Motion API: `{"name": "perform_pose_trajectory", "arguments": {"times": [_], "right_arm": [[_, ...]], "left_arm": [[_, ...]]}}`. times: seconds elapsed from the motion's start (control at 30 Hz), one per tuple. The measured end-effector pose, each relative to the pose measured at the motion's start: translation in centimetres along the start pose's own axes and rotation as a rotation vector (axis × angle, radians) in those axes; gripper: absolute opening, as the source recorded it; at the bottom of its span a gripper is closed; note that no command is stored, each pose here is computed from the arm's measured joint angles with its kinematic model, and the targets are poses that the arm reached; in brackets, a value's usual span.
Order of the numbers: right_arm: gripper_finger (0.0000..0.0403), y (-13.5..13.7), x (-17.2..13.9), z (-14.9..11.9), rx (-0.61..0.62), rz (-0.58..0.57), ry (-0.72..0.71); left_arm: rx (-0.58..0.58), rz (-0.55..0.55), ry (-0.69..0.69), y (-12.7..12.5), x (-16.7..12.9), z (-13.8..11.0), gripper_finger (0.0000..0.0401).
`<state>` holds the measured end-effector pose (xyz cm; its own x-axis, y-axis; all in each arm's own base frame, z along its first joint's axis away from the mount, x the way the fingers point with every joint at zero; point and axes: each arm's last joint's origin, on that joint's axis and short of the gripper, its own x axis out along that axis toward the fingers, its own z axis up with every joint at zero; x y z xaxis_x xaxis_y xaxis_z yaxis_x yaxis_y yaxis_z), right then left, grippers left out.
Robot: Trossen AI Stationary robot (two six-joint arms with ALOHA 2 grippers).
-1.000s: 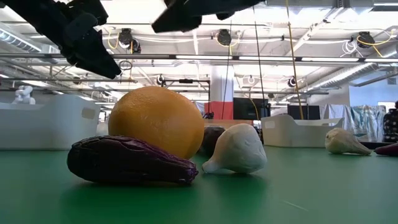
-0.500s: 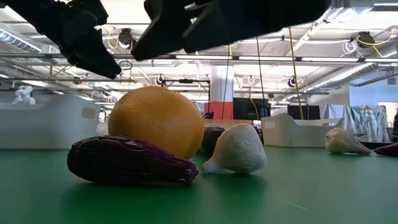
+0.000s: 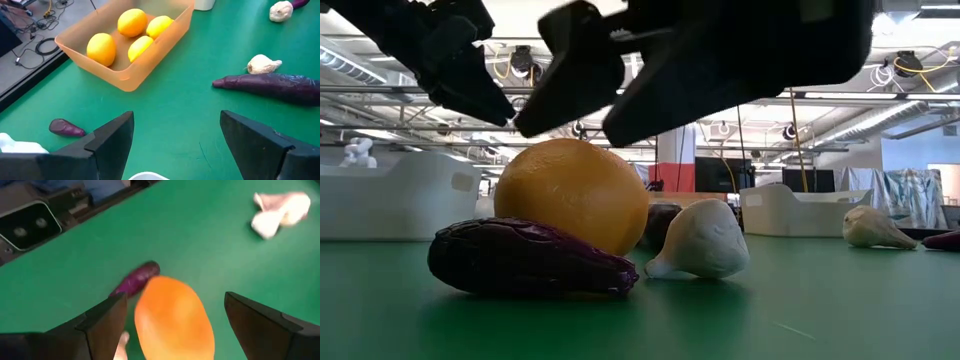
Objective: Sort produce into baskets
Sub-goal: Put the lemon into the yellow bin
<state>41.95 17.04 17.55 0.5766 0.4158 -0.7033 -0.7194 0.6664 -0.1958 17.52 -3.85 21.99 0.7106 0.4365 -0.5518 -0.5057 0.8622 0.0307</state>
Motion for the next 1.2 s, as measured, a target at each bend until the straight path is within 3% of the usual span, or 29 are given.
{"name": "perform_pose_trajectory", "arguments": {"times": [1.0, 1.2], "right_arm": [[0.0324, 0.3, 2.0, -1.6, 0.052, -0.022, 0.079], [0.0298, 0.2, 2.0, -1.6, 0.062, -0.023, 0.08]], "left_arm": [[0.004, 0.001, 0.001, 0.0, 0.0, 0.0, 0.0303], [0.007, 0.001, 0.001, 0.0, 0.0, 0.0, 0.0303]]}}
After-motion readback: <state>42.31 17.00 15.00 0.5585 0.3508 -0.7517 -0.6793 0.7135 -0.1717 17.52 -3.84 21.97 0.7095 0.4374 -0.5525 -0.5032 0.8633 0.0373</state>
